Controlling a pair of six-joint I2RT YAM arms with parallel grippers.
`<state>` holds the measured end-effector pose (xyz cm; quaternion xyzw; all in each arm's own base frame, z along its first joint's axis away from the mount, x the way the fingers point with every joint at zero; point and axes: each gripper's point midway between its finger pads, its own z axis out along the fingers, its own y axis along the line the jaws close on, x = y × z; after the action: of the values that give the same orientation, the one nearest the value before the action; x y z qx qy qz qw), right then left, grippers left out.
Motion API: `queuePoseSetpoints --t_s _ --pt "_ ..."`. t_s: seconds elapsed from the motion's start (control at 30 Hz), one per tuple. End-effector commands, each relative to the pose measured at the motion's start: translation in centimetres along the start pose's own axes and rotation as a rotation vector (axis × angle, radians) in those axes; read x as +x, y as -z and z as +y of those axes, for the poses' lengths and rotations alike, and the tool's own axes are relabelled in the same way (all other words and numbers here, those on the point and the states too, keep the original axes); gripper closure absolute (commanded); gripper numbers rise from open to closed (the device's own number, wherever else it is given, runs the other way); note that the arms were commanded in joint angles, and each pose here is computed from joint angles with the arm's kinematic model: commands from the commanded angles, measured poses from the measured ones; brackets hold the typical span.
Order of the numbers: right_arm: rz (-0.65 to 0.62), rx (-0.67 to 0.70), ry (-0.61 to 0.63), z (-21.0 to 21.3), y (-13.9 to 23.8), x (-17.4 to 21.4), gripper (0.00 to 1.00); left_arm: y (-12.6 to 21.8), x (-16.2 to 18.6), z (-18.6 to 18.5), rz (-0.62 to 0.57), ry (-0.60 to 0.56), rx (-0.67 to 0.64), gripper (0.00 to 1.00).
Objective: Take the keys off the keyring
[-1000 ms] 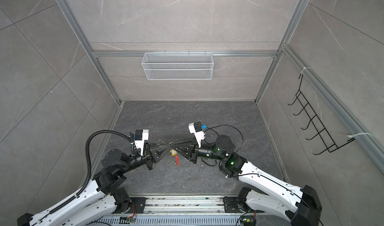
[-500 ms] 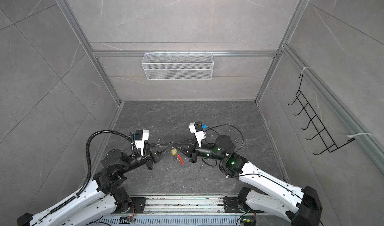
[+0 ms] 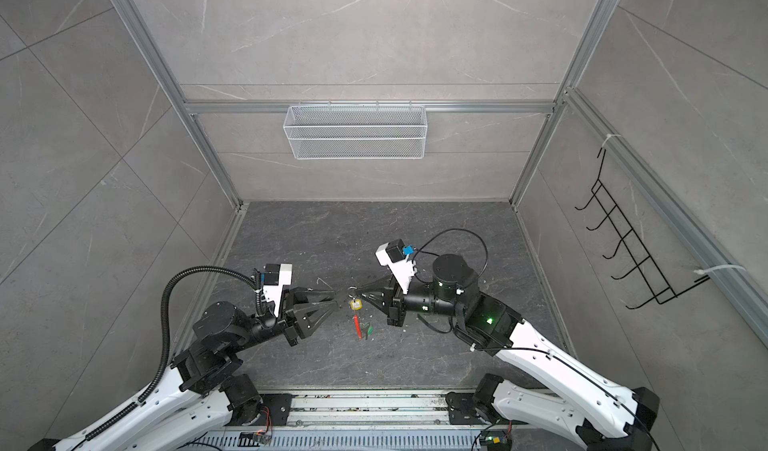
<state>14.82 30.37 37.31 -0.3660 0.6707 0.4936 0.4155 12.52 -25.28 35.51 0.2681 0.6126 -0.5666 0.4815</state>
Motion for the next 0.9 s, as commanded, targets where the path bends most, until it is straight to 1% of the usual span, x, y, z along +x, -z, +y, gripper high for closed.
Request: queuePoseSetpoints --t_s 0.0,0.13,0.37,0.57,0.87 --pt "0.184 0.021 0.072 0.0 0.6 2.5 1.0 0.0 -0.6 -1.4 0.058 -0.047 0.03 0.61" --pt "0.266 -0.009 0.102 0.7 1.0 2.9 1.0 -0.3 -0.4 -1.6 0.113 -0.059 0.035 0.61" --pt "0.338 -0.057 0.104 1.4 0.8 3.6 1.0 -1.6 0.5 -2.4 0.21 -0.048 0.102 0.61" --pt "0.356 -0.072 0.106 1.5 0.7 3.5 1.0 -2.3 1.3 -2.4 0.258 -0.028 0.13 0.67" --pt "0.374 -0.061 0.108 1.2 0.3 3.5 1.0 -2.6 1.5 -2.6 0.274 -0.019 0.152 0.73"
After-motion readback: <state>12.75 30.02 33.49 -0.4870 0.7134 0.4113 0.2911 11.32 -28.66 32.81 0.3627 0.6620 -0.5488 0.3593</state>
